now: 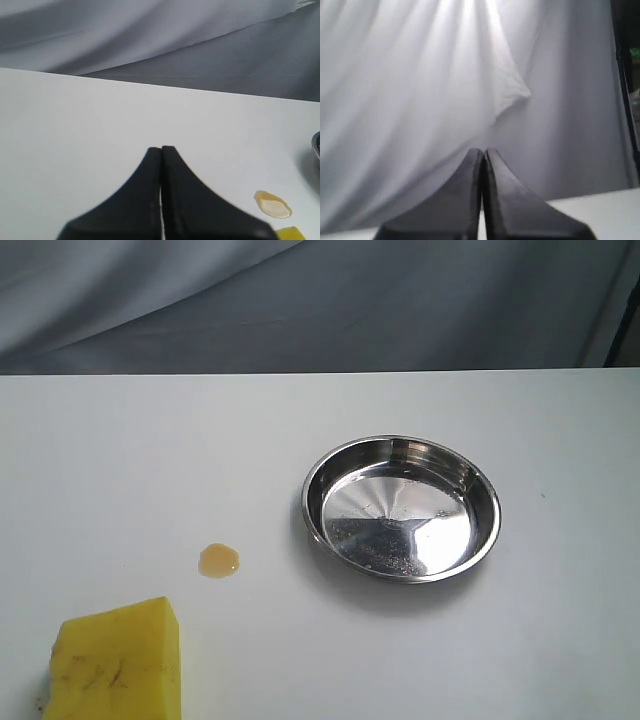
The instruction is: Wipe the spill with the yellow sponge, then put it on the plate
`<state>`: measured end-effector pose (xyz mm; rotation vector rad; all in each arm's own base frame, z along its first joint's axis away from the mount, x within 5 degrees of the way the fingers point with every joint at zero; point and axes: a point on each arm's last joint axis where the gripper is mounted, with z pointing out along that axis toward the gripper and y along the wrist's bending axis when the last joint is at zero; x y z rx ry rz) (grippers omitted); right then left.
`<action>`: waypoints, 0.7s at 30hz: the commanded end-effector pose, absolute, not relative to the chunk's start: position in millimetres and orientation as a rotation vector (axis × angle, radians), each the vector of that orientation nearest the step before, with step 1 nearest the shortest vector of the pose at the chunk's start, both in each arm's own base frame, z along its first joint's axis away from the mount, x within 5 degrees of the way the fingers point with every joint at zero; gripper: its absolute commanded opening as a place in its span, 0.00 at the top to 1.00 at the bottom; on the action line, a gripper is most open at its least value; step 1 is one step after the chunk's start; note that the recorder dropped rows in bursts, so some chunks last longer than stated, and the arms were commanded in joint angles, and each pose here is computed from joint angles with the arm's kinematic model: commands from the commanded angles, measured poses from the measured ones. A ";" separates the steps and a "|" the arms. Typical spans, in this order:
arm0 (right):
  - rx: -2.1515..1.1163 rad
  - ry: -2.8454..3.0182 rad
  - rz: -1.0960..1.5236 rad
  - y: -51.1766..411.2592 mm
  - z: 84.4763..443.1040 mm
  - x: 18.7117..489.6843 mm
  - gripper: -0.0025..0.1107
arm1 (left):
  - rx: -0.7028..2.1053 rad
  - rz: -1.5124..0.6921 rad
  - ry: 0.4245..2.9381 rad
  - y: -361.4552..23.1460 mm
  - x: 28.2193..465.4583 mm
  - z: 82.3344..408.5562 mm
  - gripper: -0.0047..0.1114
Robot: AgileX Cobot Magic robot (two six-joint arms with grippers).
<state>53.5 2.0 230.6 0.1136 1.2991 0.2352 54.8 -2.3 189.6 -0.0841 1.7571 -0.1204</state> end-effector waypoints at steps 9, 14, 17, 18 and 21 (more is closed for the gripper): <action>0.122 1.548 0.322 8.8 309.5 54.6 0.98 | -0.091 -0.124 1.748 -2.2 55.0 189.1 0.96; -0.344 1.825 0.332 37.6 338.9 88.4 0.98 | -0.091 -0.124 1.748 -2.2 55.0 189.1 0.96; -0.683 1.882 0.503 72.3 339.7 110.2 0.98 | -0.091 -0.124 1.748 -2.2 55.0 189.1 0.96; -0.754 1.905 0.530 79.9 338.4 115.0 0.98 | -0.091 -0.124 1.748 -2.2 55.0 189.1 0.96; -1.006 2.014 0.663 119.4 335.4 137.5 0.98 | -0.091 -0.124 1.748 -2.2 55.0 189.1 0.96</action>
